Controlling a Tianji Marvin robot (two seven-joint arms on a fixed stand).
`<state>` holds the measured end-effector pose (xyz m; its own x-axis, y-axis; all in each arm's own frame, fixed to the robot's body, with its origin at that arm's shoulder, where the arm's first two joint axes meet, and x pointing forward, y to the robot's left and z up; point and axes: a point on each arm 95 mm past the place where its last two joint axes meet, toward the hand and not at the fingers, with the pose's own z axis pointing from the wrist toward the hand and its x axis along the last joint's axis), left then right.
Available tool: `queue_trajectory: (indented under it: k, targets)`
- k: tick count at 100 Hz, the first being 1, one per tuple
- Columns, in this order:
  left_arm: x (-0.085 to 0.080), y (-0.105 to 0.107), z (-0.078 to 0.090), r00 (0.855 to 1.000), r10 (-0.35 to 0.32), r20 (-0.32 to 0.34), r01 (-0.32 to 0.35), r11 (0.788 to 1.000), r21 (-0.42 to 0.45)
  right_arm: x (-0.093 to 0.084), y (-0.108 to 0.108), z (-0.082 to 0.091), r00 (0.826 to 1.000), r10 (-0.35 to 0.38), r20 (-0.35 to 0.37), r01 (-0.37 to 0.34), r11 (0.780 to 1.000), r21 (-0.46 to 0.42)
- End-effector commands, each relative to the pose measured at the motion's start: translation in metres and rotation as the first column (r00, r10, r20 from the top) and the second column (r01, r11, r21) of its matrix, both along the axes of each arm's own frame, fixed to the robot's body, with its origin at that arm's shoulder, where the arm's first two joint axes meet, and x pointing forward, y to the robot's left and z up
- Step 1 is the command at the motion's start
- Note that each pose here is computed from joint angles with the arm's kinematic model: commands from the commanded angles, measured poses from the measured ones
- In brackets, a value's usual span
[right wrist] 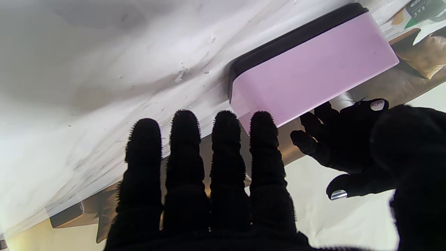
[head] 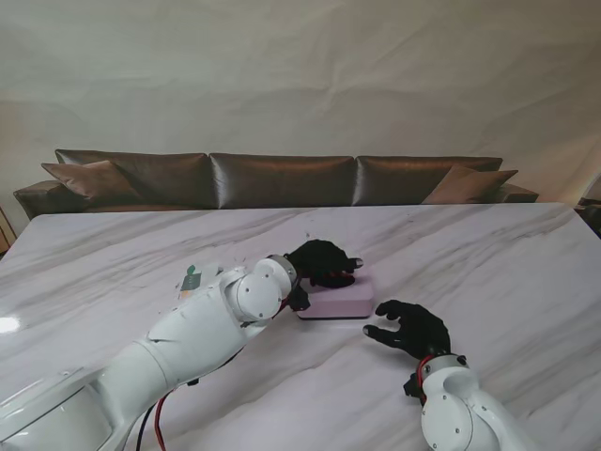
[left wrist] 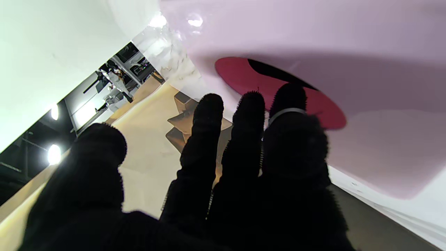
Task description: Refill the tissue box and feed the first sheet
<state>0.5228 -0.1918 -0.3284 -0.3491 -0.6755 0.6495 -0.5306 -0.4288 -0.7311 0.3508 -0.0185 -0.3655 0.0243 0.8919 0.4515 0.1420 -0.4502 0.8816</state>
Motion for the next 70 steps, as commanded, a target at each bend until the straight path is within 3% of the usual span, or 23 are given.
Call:
queue_trajectory:
  k: [1, 70]
  targets:
    - [0.000, 0.002, -0.006, 1.000, -0.005, -0.008, 0.005, 1.000, 0.026, -0.001, 0.002, -0.003, 1.000, 0.008, -0.014, -0.008, 1.000, 0.002]
    - [-0.011, -0.001, -0.019, 0.996, -0.082, 0.022, 0.077, 0.984, 0.161, -0.003, 0.005, -0.004, 1.000, 0.011, -0.020, -0.011, 1.000, 0.001]
